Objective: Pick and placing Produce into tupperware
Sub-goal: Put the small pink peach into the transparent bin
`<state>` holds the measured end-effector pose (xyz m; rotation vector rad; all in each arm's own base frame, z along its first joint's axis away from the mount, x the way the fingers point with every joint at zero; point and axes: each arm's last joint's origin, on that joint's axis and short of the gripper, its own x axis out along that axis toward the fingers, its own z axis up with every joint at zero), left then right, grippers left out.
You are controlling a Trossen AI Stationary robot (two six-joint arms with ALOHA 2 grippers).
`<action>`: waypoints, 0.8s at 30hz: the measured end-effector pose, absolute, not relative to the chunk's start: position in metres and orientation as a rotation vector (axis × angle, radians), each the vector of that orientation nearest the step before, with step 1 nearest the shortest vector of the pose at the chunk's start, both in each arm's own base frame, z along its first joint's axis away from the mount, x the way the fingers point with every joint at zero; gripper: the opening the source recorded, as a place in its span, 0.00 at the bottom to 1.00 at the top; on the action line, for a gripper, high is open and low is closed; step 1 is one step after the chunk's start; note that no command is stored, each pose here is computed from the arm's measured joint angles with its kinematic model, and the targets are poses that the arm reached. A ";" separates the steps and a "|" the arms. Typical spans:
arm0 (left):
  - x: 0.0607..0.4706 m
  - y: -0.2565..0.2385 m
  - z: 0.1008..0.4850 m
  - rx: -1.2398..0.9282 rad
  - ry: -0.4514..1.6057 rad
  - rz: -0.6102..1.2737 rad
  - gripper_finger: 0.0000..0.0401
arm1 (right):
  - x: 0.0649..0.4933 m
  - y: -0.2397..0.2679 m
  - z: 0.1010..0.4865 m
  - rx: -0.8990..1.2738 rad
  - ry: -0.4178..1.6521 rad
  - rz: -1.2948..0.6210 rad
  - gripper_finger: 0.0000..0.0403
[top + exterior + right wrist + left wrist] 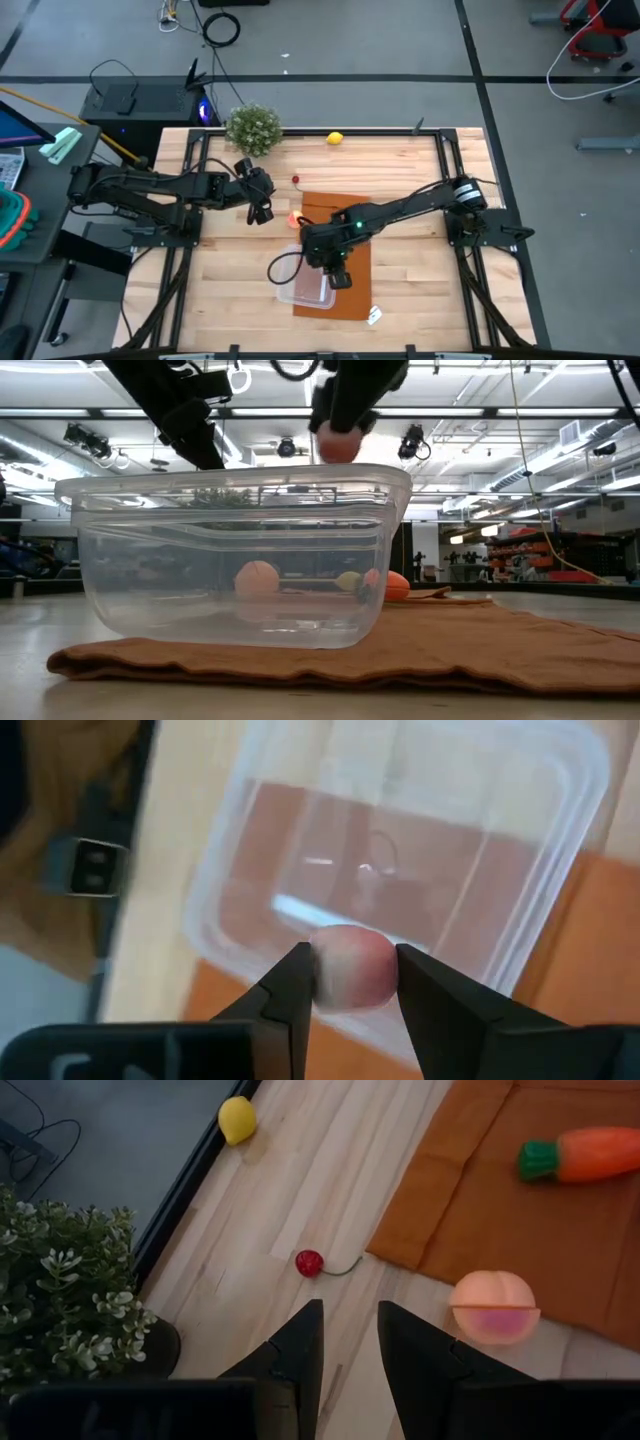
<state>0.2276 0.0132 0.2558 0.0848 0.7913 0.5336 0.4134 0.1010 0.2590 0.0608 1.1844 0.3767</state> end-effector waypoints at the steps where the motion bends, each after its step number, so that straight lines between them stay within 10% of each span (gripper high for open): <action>1: 0.228 0.013 0.256 0.085 0.791 0.534 0.27 | 0.415 0.101 0.255 0.032 1.200 0.366 0.26; 24: 0.227 0.013 0.255 0.087 0.798 0.534 0.27 | 0.422 0.101 0.215 -0.188 1.308 0.298 0.26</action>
